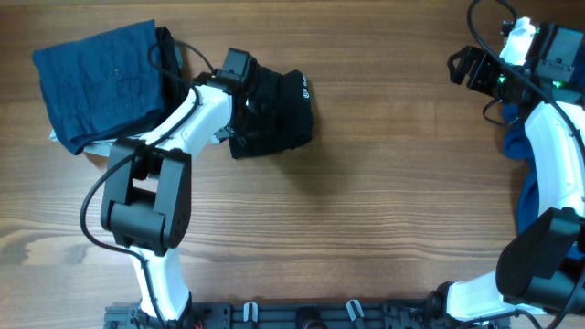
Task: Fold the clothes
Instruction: 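Carry the polo left and place it on the garment stack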
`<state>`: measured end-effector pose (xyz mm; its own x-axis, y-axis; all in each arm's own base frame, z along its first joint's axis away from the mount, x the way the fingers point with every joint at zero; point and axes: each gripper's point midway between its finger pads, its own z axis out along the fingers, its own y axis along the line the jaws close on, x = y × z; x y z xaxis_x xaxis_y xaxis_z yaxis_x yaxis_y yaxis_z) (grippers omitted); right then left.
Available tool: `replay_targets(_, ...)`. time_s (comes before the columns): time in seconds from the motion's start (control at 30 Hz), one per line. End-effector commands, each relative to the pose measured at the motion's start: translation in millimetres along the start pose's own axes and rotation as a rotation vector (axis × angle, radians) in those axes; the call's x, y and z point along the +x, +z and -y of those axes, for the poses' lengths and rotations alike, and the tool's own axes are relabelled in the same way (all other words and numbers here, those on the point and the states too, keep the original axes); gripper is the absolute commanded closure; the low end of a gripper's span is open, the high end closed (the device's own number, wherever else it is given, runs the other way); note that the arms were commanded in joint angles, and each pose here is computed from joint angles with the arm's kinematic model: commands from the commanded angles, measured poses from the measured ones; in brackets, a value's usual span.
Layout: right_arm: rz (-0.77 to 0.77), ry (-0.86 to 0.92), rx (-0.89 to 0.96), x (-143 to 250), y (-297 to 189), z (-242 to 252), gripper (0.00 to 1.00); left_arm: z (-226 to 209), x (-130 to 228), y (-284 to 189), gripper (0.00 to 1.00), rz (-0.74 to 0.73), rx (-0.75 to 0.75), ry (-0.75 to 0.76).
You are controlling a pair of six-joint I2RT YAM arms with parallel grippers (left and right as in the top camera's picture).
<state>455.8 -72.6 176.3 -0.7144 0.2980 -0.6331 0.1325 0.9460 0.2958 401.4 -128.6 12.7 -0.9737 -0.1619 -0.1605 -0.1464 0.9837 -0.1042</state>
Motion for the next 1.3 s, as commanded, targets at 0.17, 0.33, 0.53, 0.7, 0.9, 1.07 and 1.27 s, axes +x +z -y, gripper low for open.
replay_targets(0.17,-0.008,-0.010,0.004,1,4,1,0.00,-8,21,24,0.00,-0.035,-0.011,-0.011)
replay_targets(0.33,-0.008,-0.011,0.004,1,4,1,0.01,5,21,24,0.11,-0.046,0.064,-0.011)
replay_targets(0.53,-0.008,-0.011,0.004,1,4,1,0.01,4,22,24,0.59,-0.049,0.059,-0.011)
replay_targets(0.7,-0.008,-0.010,0.004,1,4,1,0.01,4,22,23,0.91,-0.051,0.057,-0.011)
replay_targets(0.9,-0.008,-0.011,0.004,1,4,1,0.00,10,11,17,0.96,-0.016,0.074,0.000)
replay_targets(1.07,-0.008,-0.010,0.004,1,4,1,0.00,22,-29,-17,0.96,0.123,0.093,0.057)
replay_targets(1.27,-0.008,-0.010,0.004,1,4,1,0.01,30,-51,-45,0.96,0.237,0.108,0.156)
